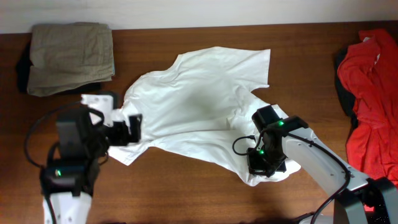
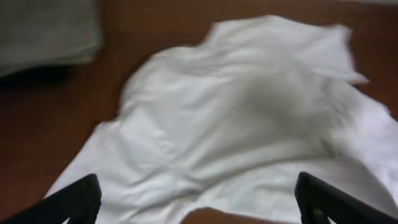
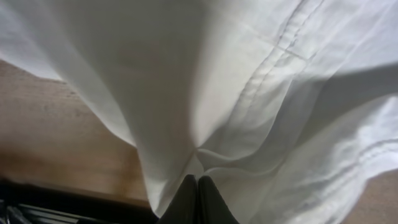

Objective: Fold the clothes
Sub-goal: 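Grasp the T-shirt's left edge with the left gripper, then lift the T-shirt with both grippers and shake it outward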

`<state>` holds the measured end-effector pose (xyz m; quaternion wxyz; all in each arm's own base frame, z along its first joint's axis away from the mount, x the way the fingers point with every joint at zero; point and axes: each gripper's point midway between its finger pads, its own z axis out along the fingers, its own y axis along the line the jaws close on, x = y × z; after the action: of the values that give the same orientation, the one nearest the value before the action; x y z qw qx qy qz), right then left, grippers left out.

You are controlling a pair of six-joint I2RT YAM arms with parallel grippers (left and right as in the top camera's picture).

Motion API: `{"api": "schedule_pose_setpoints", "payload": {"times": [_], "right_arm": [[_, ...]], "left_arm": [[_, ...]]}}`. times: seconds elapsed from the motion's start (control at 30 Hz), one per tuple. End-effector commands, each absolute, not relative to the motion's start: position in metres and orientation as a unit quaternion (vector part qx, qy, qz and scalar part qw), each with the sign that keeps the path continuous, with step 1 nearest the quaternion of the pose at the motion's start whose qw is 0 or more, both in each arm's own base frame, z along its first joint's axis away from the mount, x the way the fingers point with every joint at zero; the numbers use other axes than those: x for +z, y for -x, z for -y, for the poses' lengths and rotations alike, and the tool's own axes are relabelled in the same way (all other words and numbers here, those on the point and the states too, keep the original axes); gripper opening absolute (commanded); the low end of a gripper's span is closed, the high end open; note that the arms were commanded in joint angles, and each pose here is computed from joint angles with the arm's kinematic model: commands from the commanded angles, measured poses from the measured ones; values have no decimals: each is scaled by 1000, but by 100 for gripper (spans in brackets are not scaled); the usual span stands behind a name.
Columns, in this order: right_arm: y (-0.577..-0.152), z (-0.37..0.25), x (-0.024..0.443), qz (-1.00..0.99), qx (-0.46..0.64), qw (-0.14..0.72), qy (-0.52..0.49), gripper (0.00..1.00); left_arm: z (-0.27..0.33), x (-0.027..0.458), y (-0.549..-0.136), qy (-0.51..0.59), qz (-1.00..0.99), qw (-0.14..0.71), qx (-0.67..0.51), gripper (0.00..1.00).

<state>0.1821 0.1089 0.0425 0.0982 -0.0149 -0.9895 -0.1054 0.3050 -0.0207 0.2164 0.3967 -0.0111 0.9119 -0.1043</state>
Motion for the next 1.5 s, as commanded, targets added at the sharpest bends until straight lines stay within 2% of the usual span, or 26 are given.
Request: {"api": "schedule_pose_setpoints", "payload": {"times": [0.0, 0.17, 0.33, 0.47, 0.6, 0.7, 0.73, 0.8, 0.87, 0.9, 1.1, 1.17, 1.2, 1.3, 1.47], "right_arm": [[-182, -111, 45, 990, -110, 93, 5, 4], [-188, -113, 44, 990, -114, 81, 3, 4], [-188, -114, 44, 990, -115, 81, 3, 3], [-185, -113, 44, 990, -112, 87, 4, 4], [-186, -113, 44, 990, -113, 85, 4, 4], [-185, -113, 44, 990, -113, 86, 4, 4], [-185, -113, 44, 990, -113, 86, 4, 4], [-185, -113, 44, 990, -113, 86, 4, 4], [-186, -113, 44, 990, -113, 85, 4, 4], [-185, -113, 44, 990, -113, 85, 4, 4], [-185, -113, 44, 990, -113, 86, 4, 4], [-185, -113, 44, 990, -113, 86, 4, 4], [-185, -113, 44, 990, -113, 86, 4, 4], [-188, -114, 44, 990, -115, 81, 4, 4], [-213, -122, 64, 991, -127, 43, 8, 4]], "left_arm": [[-54, 193, -306, 238, -910, 339, -33, 99], [-107, 121, -293, 336, -918, 212, -2, 99], [-109, 52, -294, 345, -932, 108, -1, 99], [-114, 22, -296, 354, -932, 79, 0, 99], [-119, 10, -304, 356, -931, 84, 1, 99], [-120, 5, -307, 356, -931, 84, 1, 89], [-120, 2, -307, 356, -931, 81, 1, 79], [-120, 0, -307, 356, -931, 81, 1, 70], [-121, 1, -311, 355, -930, 88, 1, 56], [-123, 1, -314, 355, -930, 95, 1, 51], [-121, -17, -309, 356, -932, 70, 1, 50], [-120, -21, -308, 356, -932, 65, 1, 46], [-120, -21, -308, 356, -932, 66, 1, 37], [-120, -20, -309, 356, -932, 67, 1, 1], [-124, 4, -317, 355, -931, 84, 1, 0]]}}
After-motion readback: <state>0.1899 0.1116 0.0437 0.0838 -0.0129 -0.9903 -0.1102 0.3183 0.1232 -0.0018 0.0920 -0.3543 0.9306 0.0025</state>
